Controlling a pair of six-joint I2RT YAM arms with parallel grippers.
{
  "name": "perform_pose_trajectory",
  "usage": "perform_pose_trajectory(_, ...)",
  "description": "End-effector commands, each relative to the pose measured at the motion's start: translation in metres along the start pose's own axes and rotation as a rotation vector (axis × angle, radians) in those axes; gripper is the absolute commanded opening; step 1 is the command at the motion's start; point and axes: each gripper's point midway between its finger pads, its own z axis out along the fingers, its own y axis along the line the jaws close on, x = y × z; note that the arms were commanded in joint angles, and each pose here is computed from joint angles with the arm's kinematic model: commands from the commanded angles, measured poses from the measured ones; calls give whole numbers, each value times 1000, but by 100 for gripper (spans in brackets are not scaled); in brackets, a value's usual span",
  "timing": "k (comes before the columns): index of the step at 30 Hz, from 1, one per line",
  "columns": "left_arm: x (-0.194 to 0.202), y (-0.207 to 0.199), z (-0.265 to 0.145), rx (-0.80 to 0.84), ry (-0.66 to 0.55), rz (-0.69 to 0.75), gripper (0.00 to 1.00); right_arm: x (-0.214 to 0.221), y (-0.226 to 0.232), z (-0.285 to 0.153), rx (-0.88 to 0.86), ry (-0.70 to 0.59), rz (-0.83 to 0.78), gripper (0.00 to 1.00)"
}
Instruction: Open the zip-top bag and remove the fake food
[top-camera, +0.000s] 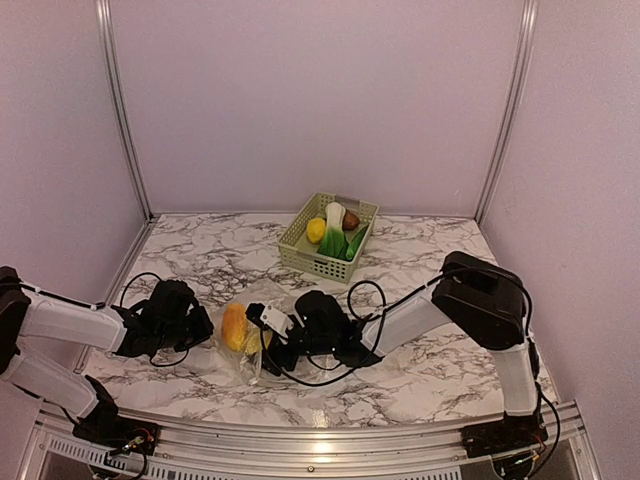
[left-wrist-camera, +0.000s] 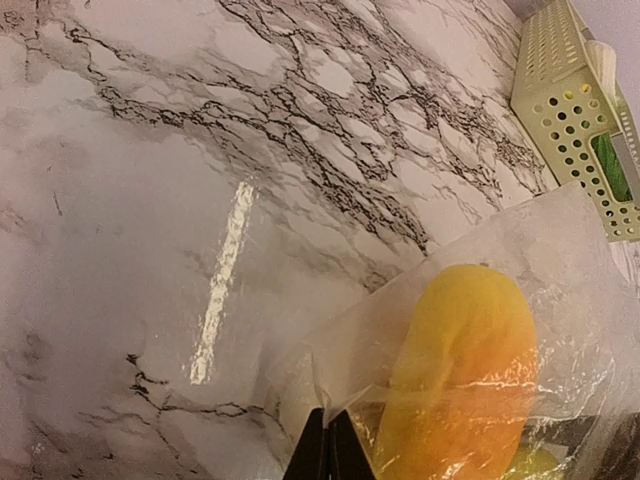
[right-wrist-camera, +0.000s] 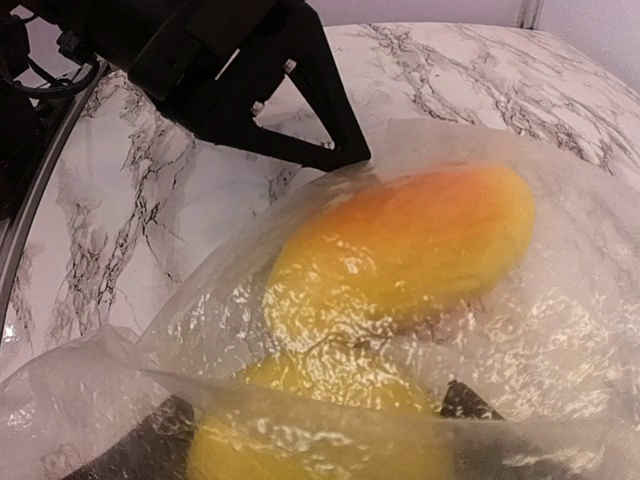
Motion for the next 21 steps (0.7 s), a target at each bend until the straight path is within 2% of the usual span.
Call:
perform_pose_trajectory(1,-2,0,-2,-11,-9,3,0,12,0,-1,20,46,10,78)
perform_pose_trajectory(7,-8,6,-7,-29,-44,-7,0,11,2,-28,42,42,30,65)
perform_pose_trajectory(15,-9,11,-5,-39,-52,-22,0,-6,18,-75,17,15,35,56)
perform_pose_trajectory(21,-9,10,-3,-40,-47,-16,0,-24,29,-123,1,-9,16,52)
